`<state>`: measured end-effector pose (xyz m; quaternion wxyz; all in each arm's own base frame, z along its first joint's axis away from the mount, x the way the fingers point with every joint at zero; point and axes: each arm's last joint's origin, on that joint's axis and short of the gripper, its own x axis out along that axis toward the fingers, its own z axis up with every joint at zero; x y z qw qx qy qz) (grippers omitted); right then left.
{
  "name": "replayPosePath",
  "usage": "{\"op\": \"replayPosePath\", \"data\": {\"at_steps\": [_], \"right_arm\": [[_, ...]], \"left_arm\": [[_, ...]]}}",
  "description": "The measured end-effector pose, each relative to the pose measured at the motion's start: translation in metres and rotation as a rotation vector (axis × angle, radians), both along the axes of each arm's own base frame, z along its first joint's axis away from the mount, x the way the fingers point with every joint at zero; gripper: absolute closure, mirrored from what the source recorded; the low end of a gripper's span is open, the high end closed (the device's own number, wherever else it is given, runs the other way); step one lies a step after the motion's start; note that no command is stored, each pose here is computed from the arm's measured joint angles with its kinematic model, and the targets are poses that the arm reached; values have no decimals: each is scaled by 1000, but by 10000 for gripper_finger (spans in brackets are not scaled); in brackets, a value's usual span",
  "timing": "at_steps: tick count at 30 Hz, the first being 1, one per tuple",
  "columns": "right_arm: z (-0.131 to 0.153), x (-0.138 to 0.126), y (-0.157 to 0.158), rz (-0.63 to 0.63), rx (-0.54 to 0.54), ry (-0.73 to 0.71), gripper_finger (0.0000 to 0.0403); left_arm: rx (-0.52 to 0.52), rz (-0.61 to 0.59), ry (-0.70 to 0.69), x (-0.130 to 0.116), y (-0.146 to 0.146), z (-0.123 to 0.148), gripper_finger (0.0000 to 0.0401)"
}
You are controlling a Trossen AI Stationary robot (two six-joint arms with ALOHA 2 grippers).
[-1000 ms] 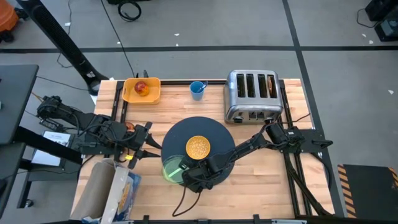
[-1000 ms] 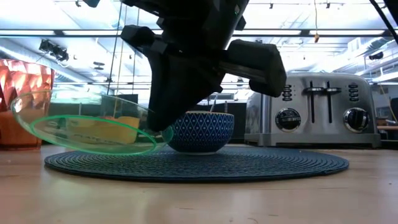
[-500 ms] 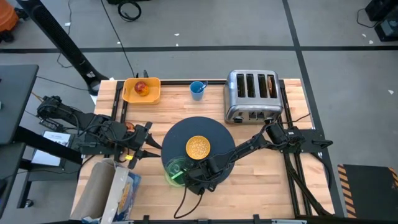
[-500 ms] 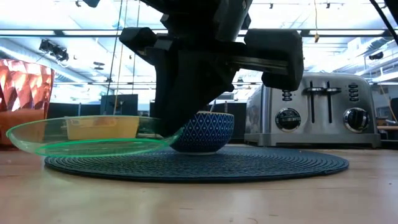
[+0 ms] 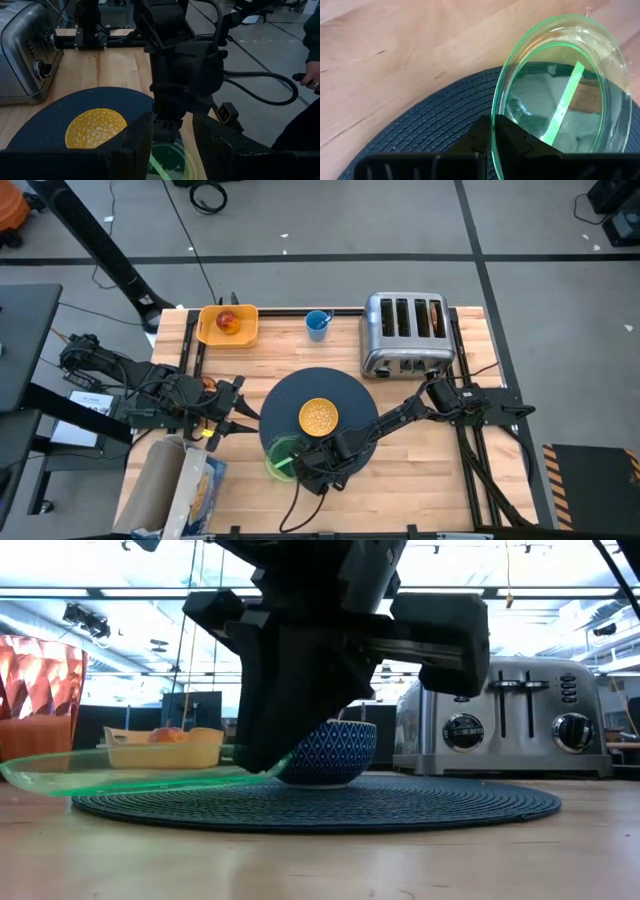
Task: Arrange a breakfast setting
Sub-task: Put the green plate on the dark blue table mat to the bottom right of the yellow bowl, then put the bread on the green plate on the dark blue table mat
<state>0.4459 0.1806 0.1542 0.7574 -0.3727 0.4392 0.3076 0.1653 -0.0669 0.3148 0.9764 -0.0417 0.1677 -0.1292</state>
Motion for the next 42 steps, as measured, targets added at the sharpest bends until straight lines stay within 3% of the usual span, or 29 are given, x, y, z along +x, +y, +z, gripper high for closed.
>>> {"op": "replayPosePath", "data": {"at_steps": [14,21,27,32,37,42], "right_arm": [[-1,-1,0,-3,-3,-2,325],[33,-8,-1,-77,-21,-72,323],[83,-23,-13,-318,37,-141,323],[121,-38,-39,-612,173,-127,323],[140,-51,-73,-904,241,-84,323],[155,-57,-104,-1075,290,-82,321]], "left_arm": [[0,1,0,0,0,0,255],[0,1,0,0,0,0,255],[-5,2,0,0,0,0,255],[-21,27,4,0,1,0,255],[-44,42,10,0,1,0,255],[-44,43,10,0,1,0,255]]}}
